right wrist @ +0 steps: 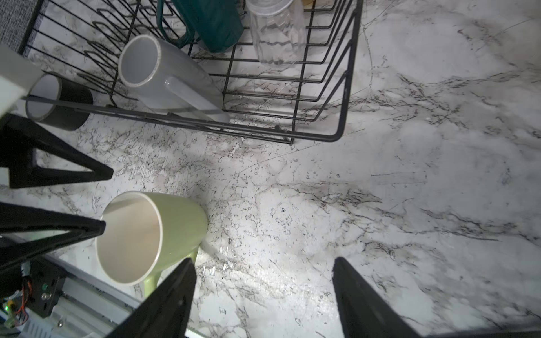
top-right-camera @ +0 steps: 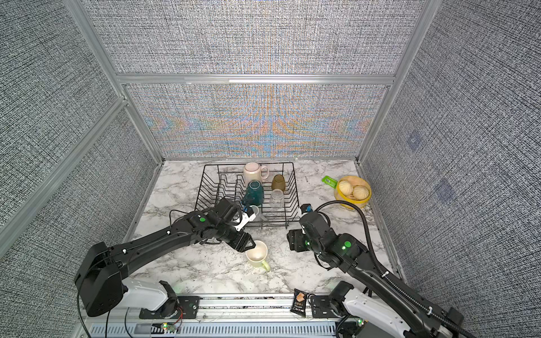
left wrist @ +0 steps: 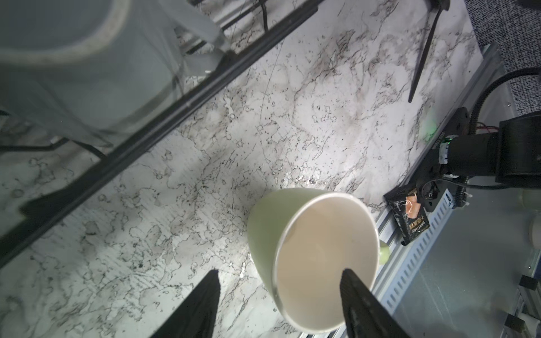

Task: Load cups into a dish rack
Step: Pick up the cup from the bottom-center of the table, then place the cup upside down at the dish rack.

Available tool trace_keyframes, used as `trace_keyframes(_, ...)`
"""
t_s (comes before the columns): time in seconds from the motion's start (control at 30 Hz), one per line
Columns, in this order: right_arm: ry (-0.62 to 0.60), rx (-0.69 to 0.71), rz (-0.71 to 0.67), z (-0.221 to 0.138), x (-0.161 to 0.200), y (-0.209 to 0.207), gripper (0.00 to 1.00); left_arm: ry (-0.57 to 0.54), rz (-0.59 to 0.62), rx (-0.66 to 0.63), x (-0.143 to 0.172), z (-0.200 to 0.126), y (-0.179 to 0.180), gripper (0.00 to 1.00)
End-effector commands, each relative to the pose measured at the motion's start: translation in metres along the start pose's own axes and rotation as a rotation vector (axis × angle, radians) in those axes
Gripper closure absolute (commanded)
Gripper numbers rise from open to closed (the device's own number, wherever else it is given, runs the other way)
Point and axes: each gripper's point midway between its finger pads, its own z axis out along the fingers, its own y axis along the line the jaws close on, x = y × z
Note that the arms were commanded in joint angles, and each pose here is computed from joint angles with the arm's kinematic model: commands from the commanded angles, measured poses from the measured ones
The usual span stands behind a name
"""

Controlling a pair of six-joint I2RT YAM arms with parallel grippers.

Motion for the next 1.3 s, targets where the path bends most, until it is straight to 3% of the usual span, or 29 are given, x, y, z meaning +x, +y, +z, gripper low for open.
trace_keyframes(0.0, -0.091, -0.017, 0.060, -0.001, -0.017, 0.002, 0.25, 0.002, -0.018, -0.032, 0.002, 0.007, 0.004, 0.37)
trace_keyframes(0.13, -0.106, -0.026, 0.062, 0.000, -0.022, 0.005, 0.25, -0.013, -0.037, -0.062, 0.001, 0.021, 0.009, 0.43)
trace_keyframes(0.27, -0.108, -0.024, 0.073, 0.002, -0.023, 0.006, 0.25, 0.011, -0.043, -0.112, 0.002, 0.028, 0.017, 0.64)
trace_keyframes(0.33, -0.110, -0.041, 0.068, 0.003, -0.025, 0.009, 0.24, 0.014, -0.045, -0.158, 0.002, 0.031, 0.022, 0.80)
trace_keyframes(0.43, -0.120, 0.003, 0.085, 0.000, -0.026, 0.001, 0.14, 0.003, -0.041, -0.157, 0.000, 0.031, 0.020, 0.99)
trace_keyframes(0.5, -0.145, 0.007, 0.103, -0.002, -0.028, -0.002, 0.09, -0.019, -0.029, -0.130, -0.005, 0.025, 0.013, 1.00)
trace_keyframes(0.7, -0.153, -0.098, 0.141, -0.006, -0.031, 0.013, 0.07, -0.120, 0.023, -0.120, -0.021, -0.005, 0.001, 1.00)
trace_keyframes(0.9, -0.043, -0.398, 0.230, -0.037, -0.053, 0.066, 0.05, -0.317, 0.053, -0.062, -0.048, -0.046, -0.020, 1.00)
trace_keyframes(1.13, 0.160, -0.631, 0.535, -0.047, -0.068, 0.092, 0.03, -0.641, 0.111, 0.043, -0.091, -0.101, -0.043, 1.00)
trace_keyframes(1.27, 0.262, -0.743, 0.760, -0.038, -0.077, 0.101, 0.01, -0.758, 0.131, 0.102, -0.111, -0.125, -0.055, 1.00)
